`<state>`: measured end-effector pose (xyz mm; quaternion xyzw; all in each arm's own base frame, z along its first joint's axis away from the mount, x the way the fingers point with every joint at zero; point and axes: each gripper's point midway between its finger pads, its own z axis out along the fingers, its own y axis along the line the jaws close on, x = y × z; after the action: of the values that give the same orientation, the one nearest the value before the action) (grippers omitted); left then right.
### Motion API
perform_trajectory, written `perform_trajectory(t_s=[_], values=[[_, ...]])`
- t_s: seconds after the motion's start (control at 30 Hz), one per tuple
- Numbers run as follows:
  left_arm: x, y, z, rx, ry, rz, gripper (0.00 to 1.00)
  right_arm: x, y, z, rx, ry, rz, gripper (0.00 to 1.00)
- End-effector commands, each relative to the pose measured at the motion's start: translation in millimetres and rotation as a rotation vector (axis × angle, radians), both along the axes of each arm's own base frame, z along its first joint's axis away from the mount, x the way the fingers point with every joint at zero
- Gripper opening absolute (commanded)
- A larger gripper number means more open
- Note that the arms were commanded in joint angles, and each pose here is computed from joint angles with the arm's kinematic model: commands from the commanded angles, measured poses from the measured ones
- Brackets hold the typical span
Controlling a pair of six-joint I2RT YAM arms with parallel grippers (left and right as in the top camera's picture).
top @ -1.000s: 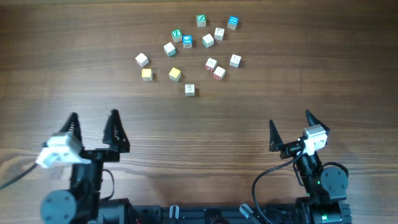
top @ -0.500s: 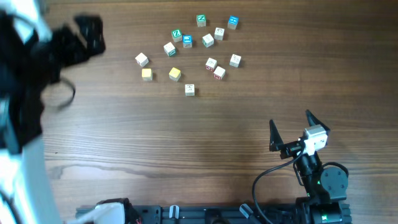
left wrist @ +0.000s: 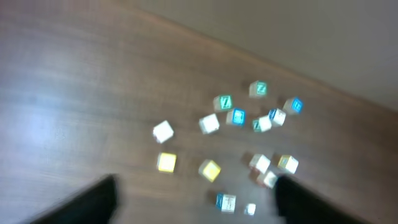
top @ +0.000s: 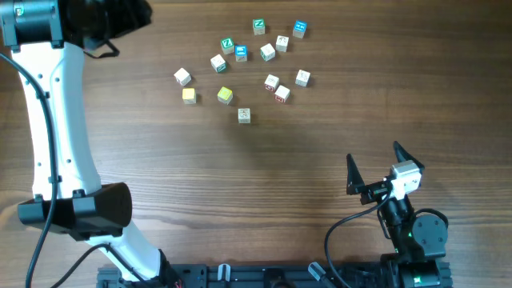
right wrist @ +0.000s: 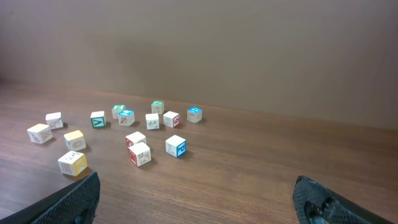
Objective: Form a tower
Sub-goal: 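Raise the left arm and move the left gripper toward the block cluster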
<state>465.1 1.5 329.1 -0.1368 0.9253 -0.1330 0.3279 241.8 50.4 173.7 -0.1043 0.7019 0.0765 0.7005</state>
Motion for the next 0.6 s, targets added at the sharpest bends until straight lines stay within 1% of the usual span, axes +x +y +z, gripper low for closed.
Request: perform_trajectory(t_s=[0.0, 0.1, 0.2, 0.33, 0.47, 0.5, 0.57], values=[[19, -1, 22, 0.000, -0.115, -0.015, 0.04, 0, -3, 2, -0.009, -0.010, -0.017, 1.00], [38, 1, 42, 0.010, -0.227, -0.014, 0.04, 0, -3, 2, -0.009, -0.011, -0.017, 1.00], [48, 1, 46, 0.013, -0.267, -0.017, 0.04, 0, -3, 2, -0.009, -0.011, -0.018, 1.00], [45, -2, 13, 0.002, -0.150, -0.022, 0.04, 0, -3, 2, -0.009, -0.011, -0.018, 1.00], [43, -22, -49, -0.014, 0.046, -0.059, 0.04, 0, -3, 2, -0.009, -0.011, -0.018, 1.00], [43, -25, -57, -0.015, 0.068, -0.066, 0.04, 0, -3, 2, -0.009, -0.011, -0.018, 1.00], [41, -44, -89, -0.017, 0.165, -0.103, 0.04, 0, -3, 2, -0.009, -0.010, -0.018, 1.00]])
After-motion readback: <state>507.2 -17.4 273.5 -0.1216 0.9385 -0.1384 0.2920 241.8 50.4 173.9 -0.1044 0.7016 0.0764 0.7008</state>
